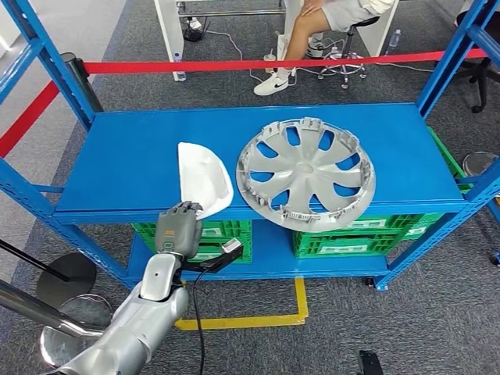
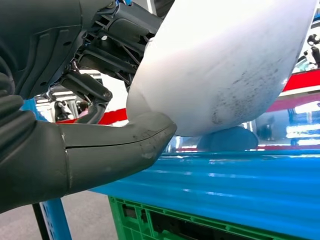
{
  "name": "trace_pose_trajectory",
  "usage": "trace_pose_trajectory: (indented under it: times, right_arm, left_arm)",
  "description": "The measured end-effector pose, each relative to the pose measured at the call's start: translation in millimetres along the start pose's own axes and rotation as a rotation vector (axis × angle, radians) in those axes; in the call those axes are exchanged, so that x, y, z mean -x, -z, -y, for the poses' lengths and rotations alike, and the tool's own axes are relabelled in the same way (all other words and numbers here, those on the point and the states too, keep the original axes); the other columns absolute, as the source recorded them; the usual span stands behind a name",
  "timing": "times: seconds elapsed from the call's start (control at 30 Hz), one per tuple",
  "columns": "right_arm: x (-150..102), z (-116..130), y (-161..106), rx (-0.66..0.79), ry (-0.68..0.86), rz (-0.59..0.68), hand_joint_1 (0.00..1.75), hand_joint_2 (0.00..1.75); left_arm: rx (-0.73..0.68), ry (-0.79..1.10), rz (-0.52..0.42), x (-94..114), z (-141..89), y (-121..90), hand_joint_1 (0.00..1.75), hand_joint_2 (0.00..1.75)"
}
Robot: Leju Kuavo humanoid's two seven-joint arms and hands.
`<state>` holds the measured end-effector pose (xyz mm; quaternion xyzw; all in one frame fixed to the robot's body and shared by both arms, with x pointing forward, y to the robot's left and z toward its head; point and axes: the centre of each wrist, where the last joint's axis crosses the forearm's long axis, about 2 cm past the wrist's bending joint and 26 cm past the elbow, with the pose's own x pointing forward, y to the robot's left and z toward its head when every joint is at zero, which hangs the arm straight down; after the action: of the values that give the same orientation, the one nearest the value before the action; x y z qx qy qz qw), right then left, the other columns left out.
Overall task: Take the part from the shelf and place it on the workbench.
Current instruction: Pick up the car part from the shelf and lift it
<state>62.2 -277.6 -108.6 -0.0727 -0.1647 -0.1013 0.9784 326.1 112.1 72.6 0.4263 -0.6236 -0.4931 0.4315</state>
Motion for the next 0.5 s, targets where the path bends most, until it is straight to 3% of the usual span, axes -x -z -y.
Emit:
trace_pose_trajectory:
  times: [0.23, 0.4, 0.5]
  right_arm:
    - [0.0, 0.0, 0.0, -0.003, -0.002, 0.002, 0.00, 0.00]
    - [0.1, 0.2, 0.0, -0.003, 0.000, 0.002, 0.00, 0.00]
    - [0.2, 0.5, 0.1, -0.003, 0.000, 0.003, 0.00, 0.00]
  left_arm:
    - [0.001, 0.012, 0.005, -0.6, -1.2, 1.6, 1.58, 1.75]
    - [0.001, 0.017, 0.004, -0.4, -1.3, 1.8, 1.75, 1.75]
    - [-0.017, 0.026, -0.006, -0.4, -2.9, 3.5, 1.75, 1.75]
